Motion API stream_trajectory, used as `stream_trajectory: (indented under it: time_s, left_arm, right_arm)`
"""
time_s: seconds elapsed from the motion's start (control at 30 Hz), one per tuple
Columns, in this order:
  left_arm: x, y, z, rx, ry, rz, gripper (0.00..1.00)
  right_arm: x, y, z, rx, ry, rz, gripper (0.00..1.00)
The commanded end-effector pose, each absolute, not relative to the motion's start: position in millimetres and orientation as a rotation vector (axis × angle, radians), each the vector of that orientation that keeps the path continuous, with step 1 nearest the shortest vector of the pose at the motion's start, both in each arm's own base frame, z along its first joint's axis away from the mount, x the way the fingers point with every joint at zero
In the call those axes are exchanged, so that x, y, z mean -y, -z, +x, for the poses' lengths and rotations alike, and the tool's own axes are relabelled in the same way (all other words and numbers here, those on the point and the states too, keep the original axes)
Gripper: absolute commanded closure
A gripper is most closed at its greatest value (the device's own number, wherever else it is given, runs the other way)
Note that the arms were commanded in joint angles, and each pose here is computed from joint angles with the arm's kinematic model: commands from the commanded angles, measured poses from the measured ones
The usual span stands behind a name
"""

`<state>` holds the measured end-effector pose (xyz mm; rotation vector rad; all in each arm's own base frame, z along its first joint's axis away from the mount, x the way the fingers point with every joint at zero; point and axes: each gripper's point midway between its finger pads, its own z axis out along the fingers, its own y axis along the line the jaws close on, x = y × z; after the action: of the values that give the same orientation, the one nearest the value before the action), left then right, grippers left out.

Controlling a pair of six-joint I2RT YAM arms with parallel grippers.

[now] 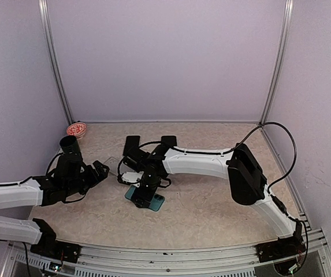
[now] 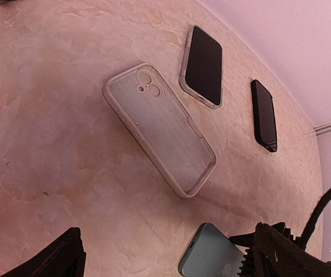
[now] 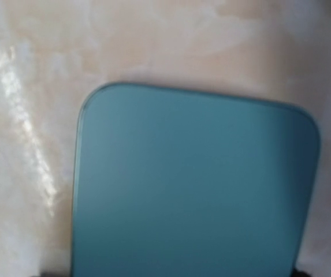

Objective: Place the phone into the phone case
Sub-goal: Pick up the phone at the center of the board.

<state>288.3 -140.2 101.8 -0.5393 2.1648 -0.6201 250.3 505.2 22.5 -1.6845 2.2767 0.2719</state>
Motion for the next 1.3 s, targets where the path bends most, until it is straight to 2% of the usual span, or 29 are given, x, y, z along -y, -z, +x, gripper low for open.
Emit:
stream_trajectory:
  time_s: [0.0,0.13,0.23,0.37,1.0,1.27]
  left_arm:
    - [135,-99,290,-2.146,0.605,-0.563,0.01]
    - [135,-97,289,-2.148,0.609,-0.570,0.01]
    - [135,-95,288,-2.151,0.612,-0.570,0.01]
    - [135,-96,288,-2.150,0.613,-0.567,0.01]
    - [136,-97,288,-2.140,0.632,-0.561,0.01]
    - [142,-93,285,-2.139,0.678,-0.550,0.01]
  right_arm:
    - [-497,5,242,-2.315,-0.201,-1.751,0.10]
    - [-494,13,240,-2.331,-0.189,-1.766,0.16]
    - [-494,16,242,-2.338,-0.177,-1.758,0.27]
    - [-497,9,246,-2.327,-0.187,-1.731,0.31]
    - [-512,-69,288,-2.163,-0.272,-1.456,0.27]
    - [-506,-83,303,-2.190,-0.366,-1.335,0.27]
